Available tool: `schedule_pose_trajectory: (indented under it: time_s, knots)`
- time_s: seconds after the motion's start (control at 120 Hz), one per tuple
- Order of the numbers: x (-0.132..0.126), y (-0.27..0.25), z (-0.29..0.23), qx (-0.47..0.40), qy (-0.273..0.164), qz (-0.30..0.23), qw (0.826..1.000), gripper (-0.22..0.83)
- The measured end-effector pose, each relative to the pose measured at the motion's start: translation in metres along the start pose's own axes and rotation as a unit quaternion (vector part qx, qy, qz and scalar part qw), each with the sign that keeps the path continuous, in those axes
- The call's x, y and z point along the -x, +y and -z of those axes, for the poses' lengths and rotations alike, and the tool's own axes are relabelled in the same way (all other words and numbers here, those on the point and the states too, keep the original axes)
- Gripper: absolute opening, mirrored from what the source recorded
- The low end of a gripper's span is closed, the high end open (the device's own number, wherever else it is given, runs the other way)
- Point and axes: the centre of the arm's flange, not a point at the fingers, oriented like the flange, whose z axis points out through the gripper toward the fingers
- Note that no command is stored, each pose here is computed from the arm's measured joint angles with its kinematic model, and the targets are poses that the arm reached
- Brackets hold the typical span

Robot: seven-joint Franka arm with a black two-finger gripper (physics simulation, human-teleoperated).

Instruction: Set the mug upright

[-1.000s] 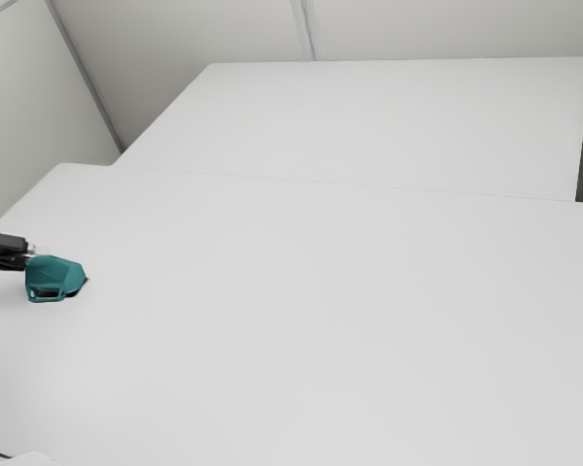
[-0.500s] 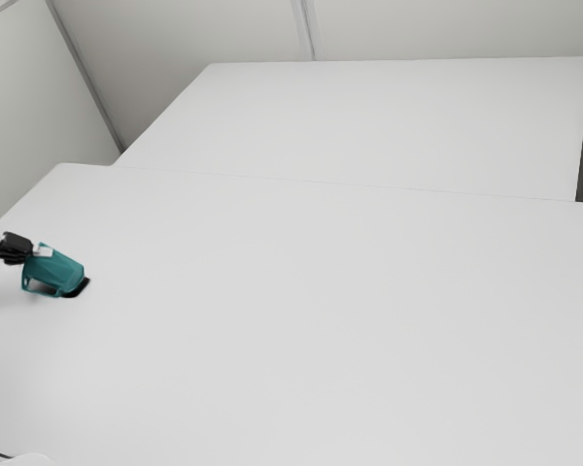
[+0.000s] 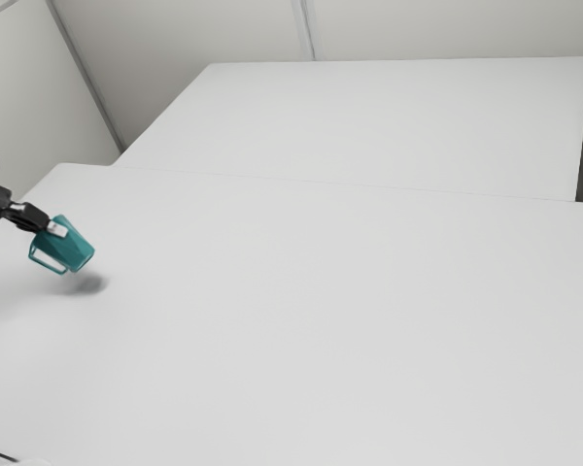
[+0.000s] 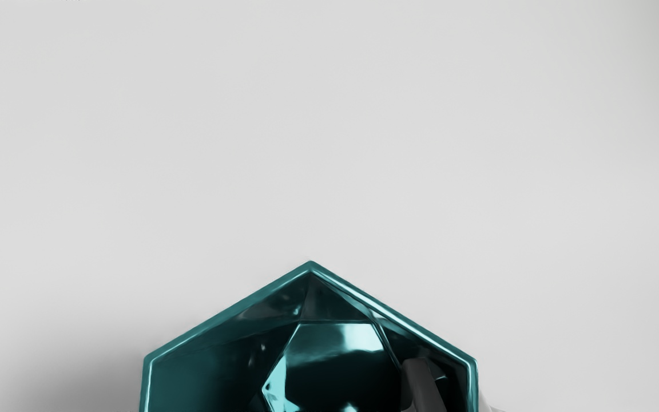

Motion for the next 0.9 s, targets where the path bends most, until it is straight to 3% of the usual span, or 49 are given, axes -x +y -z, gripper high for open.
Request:
schedule_pose_trajectory:
  time_s: [0.133,0.458,0.592,0.9]
  knots:
    - [-0.035,0.049,-0.014,-0.048,-0.074,-0.037,0.995,-0.15]
    - [-0.08,0.142,-0.074,-0.141,-0.209,-0.098,0.963,-0.16]
    - [-0.093,0.173,-0.103,-0.166,-0.236,-0.116,0.951,-0.17]
    - [-0.083,0.225,-0.137,-0.211,-0.25,-0.121,0.937,-0.17]
